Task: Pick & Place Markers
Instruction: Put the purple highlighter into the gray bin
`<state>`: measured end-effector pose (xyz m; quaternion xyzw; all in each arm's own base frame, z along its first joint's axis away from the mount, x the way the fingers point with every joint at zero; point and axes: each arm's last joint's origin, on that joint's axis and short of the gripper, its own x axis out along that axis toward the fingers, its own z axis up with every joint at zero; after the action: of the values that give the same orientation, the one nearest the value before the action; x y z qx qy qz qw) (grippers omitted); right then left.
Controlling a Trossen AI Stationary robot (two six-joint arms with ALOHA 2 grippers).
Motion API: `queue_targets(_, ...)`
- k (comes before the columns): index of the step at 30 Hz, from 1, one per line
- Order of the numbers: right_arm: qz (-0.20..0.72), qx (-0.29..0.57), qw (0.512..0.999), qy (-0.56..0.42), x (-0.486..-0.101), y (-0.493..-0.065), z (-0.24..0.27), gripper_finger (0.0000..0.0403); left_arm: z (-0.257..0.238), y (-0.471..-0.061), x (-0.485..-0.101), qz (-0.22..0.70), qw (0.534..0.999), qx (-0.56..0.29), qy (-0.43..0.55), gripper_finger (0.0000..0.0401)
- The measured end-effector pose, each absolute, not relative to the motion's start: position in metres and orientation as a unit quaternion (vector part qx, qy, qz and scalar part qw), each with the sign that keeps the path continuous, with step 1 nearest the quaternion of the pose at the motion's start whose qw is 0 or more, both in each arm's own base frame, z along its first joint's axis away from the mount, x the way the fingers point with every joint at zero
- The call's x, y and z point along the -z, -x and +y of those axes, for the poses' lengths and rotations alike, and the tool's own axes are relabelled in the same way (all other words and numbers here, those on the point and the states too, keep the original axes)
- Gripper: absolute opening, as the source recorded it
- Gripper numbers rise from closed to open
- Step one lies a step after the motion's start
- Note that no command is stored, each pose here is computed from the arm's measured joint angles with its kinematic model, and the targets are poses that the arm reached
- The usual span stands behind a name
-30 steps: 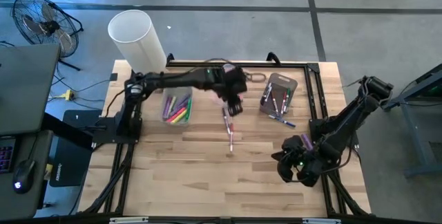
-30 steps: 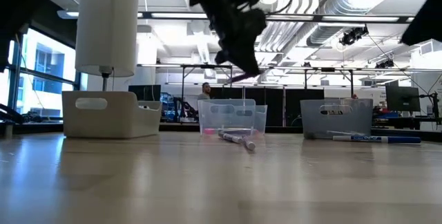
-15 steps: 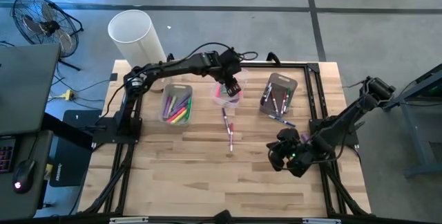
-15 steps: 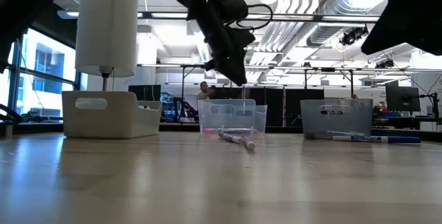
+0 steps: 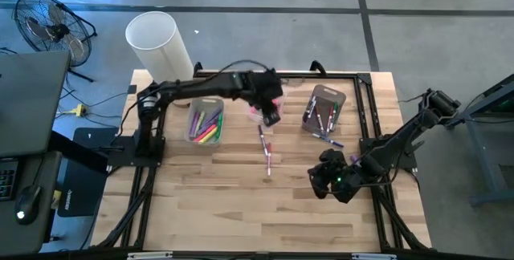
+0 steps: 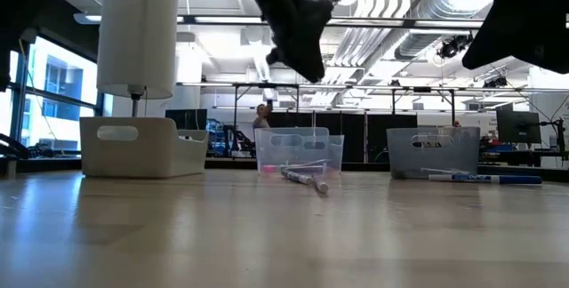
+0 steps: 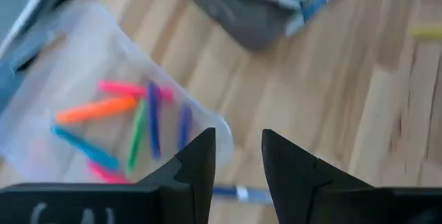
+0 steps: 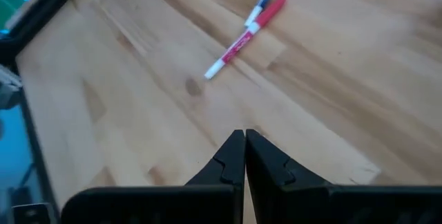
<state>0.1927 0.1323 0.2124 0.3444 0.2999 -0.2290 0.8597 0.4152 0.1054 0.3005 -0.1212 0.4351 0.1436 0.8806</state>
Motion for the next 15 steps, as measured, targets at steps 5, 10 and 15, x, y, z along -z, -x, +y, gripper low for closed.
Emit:
queue_targets(5,0.287,0.191,0.869,-0.354,-0.217,-0.193,0.142,0.0001,0.046,-0.415,-0.306,0.461,0.880,-0.089,0.077,0.0090)
queue_targets(10,0.313,0.146,0.869,-0.354,-0.218,-0.190,0.151,0.0000,-0.022,-0.410,-0.312,0.478,0.876,0.013,0.060,0.0051)
queue_targets(15,0.355,0.103,0.867,-0.333,-0.217,-0.186,0.157,0.0000,-0.083,-0.402,-0.310,0.483,0.874,0.036,0.042,0.0006)
